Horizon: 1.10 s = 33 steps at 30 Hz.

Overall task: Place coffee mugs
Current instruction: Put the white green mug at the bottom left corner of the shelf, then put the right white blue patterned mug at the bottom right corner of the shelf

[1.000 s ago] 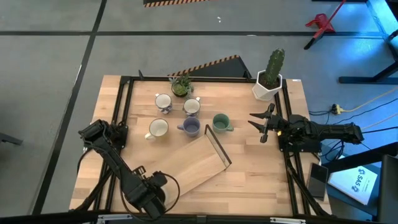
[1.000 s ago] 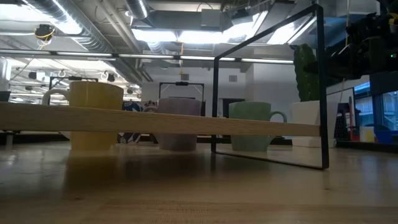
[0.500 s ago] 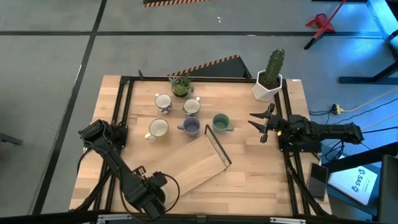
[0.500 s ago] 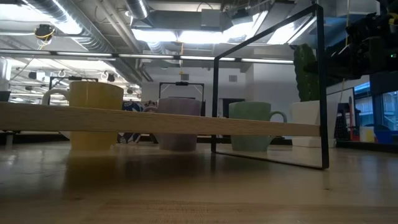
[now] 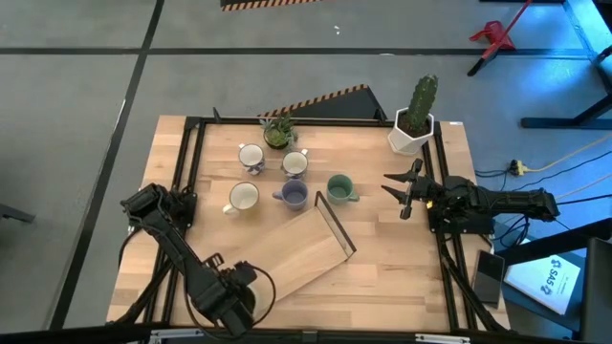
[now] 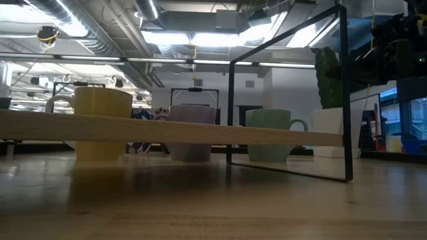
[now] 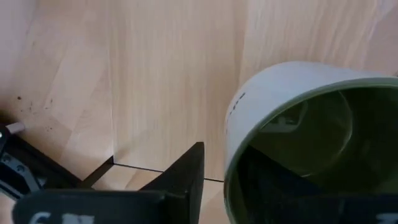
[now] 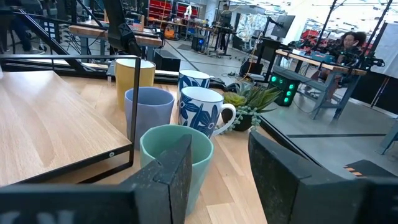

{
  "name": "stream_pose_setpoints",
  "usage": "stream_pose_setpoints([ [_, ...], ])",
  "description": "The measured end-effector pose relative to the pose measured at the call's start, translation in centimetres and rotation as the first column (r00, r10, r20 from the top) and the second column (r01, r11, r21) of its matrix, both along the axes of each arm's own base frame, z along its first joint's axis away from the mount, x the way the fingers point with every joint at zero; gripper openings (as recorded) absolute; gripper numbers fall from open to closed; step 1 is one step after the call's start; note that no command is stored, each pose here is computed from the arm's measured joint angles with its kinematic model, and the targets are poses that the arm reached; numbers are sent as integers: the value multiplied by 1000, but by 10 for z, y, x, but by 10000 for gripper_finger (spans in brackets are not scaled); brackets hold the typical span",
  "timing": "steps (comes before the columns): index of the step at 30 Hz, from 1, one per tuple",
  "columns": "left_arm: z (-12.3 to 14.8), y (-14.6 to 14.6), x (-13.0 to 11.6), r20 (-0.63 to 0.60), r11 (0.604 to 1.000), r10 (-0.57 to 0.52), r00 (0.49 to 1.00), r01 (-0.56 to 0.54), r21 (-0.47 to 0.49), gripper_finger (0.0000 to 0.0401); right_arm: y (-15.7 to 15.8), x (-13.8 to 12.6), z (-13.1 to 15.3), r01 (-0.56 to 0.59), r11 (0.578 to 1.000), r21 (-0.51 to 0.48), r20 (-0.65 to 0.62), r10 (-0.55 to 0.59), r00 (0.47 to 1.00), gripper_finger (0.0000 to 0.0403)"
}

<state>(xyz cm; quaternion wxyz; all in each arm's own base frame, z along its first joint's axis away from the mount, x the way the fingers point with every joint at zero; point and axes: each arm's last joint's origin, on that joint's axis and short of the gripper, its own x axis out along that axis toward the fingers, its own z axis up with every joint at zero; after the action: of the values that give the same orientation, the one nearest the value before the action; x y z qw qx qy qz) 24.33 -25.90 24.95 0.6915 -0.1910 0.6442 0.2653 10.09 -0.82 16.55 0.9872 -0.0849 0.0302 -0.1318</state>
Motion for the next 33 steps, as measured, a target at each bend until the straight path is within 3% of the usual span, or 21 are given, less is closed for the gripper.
stream_pose_setpoints([
  [9,13,6,-3,63,998,57,996,-57,3,90,0,0,0,0,1000,0,0,0,1000,143],
  [21,43,16,-9,148,987,122,981,-105,-118,90,0,0,0,0,1000,0,0,0,1000,143],
  [28,81,40,-20,311,973,205,928,-160,-167,90,0,0,0,0,1000,0,0,0,1000,143],
  [33,103,74,-15,422,978,205,883,-169,-122,90,0,0,0,0,1000,0,0,0,1000,143],
])
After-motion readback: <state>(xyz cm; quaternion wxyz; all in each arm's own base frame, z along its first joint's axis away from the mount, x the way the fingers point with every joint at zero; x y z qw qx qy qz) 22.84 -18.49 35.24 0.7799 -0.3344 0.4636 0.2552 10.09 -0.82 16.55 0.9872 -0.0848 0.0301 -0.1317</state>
